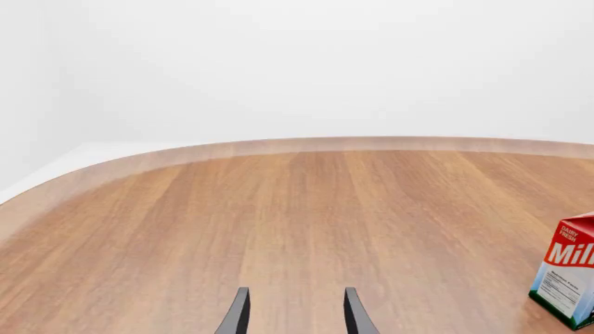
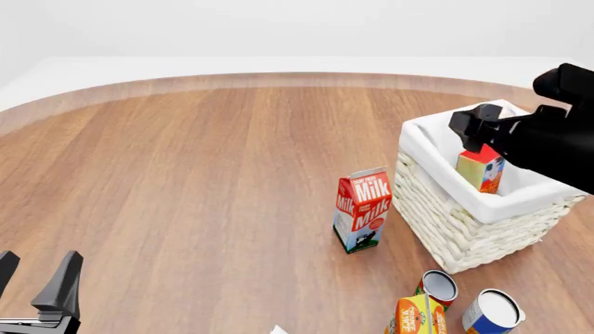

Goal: Pick up the cream cheese box and the butter, and put them in the basket.

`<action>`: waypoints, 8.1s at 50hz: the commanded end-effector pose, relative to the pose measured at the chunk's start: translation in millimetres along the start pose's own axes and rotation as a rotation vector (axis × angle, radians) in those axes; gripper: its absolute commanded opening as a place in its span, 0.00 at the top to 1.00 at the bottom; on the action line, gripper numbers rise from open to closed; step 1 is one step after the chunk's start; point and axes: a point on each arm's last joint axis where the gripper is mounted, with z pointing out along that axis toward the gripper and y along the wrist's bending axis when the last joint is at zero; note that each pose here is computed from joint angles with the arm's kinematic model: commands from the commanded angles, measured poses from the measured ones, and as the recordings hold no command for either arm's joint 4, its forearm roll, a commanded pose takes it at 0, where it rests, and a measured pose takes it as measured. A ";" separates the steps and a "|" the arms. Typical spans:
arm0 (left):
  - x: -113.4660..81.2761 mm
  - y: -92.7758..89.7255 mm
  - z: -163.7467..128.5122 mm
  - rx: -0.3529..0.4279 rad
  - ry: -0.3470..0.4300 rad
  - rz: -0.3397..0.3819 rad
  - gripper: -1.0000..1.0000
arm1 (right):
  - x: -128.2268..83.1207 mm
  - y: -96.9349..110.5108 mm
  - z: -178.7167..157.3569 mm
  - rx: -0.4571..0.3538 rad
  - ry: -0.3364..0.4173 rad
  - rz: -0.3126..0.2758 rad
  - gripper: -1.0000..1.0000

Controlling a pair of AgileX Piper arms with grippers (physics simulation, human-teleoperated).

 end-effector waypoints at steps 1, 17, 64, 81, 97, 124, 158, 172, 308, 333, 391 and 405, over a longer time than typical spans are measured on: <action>0.0 0.0 0.0 0.000 0.000 0.000 0.00 | 2.6 22.1 -35.6 -0.109 0.014 -0.097 0.00; 0.0 0.0 0.0 0.000 0.000 0.000 0.00 | 19.8 37.7 -62.1 -0.237 0.054 -0.190 0.00; 0.0 0.0 0.0 0.000 0.000 0.000 0.00 | 61.3 73.6 -74.4 -0.509 0.186 -0.510 0.00; 0.0 0.0 0.0 0.000 0.000 0.000 0.00 | 83.1 92.1 -56.5 -0.553 0.280 -0.581 0.00; 0.0 0.0 0.0 0.000 0.000 0.000 0.00 | 94.2 116.1 -51.0 -0.616 0.339 -0.626 0.00; 0.0 0.0 0.0 0.000 0.000 0.000 0.00 | 124.1 149.9 -30.3 -0.669 0.409 -0.658 0.00; 0.0 0.0 0.0 0.000 0.000 0.000 0.00 | 178.9 163.3 5.1 -0.616 0.558 -0.633 0.00; 0.0 0.0 0.0 0.000 0.000 0.000 0.00 | 194.5 166.3 13.7 -0.607 0.584 -0.619 0.00; 0.0 0.0 0.0 0.000 0.000 0.000 0.00 | 270.0 155.7 45.7 -0.518 0.736 -0.596 0.00; 0.0 0.0 0.0 0.000 0.000 0.000 0.00 | 278.3 156.5 47.6 -0.515 0.747 -0.590 0.00; 0.0 0.0 0.0 0.000 0.000 0.000 0.00 | 249.5 152.6 46.5 -0.523 0.684 -0.584 1.00; 0.0 0.0 0.0 0.000 0.000 0.000 0.00 | 188.6 151.0 26.8 -0.559 0.559 -0.595 1.00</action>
